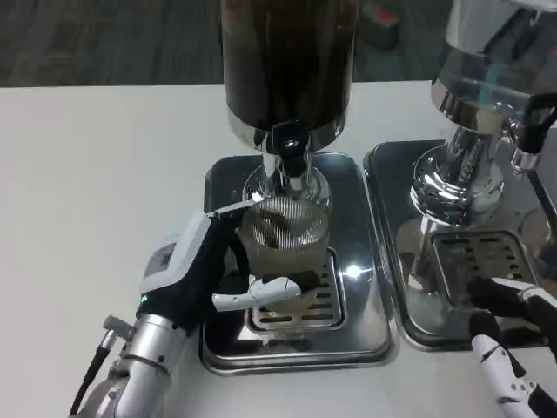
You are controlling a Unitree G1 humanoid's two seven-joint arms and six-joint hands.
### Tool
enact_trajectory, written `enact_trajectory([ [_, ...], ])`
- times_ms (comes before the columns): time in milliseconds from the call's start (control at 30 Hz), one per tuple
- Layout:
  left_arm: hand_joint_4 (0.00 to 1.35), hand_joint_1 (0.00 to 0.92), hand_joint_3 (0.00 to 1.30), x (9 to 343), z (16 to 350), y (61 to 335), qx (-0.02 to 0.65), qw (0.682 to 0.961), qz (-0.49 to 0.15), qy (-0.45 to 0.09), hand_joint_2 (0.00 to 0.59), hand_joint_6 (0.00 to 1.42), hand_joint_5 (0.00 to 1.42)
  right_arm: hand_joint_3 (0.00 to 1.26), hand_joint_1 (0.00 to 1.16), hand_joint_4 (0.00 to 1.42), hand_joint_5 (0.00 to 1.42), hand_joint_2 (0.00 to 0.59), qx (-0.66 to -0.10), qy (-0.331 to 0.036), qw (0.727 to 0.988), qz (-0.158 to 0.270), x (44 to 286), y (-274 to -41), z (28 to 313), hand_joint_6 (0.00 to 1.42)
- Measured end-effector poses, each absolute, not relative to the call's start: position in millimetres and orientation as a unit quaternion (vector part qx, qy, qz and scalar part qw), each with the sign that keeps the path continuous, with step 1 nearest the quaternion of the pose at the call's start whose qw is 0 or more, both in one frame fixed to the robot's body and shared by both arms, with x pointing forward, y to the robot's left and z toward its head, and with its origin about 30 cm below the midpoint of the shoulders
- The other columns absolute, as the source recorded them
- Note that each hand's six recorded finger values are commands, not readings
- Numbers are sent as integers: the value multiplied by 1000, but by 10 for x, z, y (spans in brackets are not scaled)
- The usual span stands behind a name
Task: Grasp the cup under the faucet to collect the drink, then remove the cup.
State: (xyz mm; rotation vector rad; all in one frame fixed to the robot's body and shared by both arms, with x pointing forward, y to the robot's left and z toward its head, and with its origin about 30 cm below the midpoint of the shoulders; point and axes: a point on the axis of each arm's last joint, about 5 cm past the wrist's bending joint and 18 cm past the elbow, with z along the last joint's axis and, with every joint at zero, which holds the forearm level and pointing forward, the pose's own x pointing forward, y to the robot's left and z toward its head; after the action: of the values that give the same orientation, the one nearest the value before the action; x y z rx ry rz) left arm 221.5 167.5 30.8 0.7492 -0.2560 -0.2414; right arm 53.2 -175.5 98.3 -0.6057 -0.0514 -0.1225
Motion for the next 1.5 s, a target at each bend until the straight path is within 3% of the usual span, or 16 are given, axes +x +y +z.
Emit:
enact_trajectory([
  [500,657,187,496,2192,308,1733,372,912,-127,-121,19,1185,839,432,298,405,363,405,-294,-33,954,-54,599,-1754,986,502],
  [700,535,131,344,2199,331,1756,376,908,-137,-121,0,1029,709,432,296,405,366,405,-294,-30,954,-53,605,-1758,969,507],
  [967,426,107,301,2224,371,1765,386,902,-150,-119,0,871,589,432,303,405,367,400,-294,-29,954,-52,622,-1760,955,508],
  [1500,407,100,263,2202,400,1788,389,900,-156,-120,4,895,608,445,313,411,383,398,-294,-29,954,-51,637,-1758,943,517],
])
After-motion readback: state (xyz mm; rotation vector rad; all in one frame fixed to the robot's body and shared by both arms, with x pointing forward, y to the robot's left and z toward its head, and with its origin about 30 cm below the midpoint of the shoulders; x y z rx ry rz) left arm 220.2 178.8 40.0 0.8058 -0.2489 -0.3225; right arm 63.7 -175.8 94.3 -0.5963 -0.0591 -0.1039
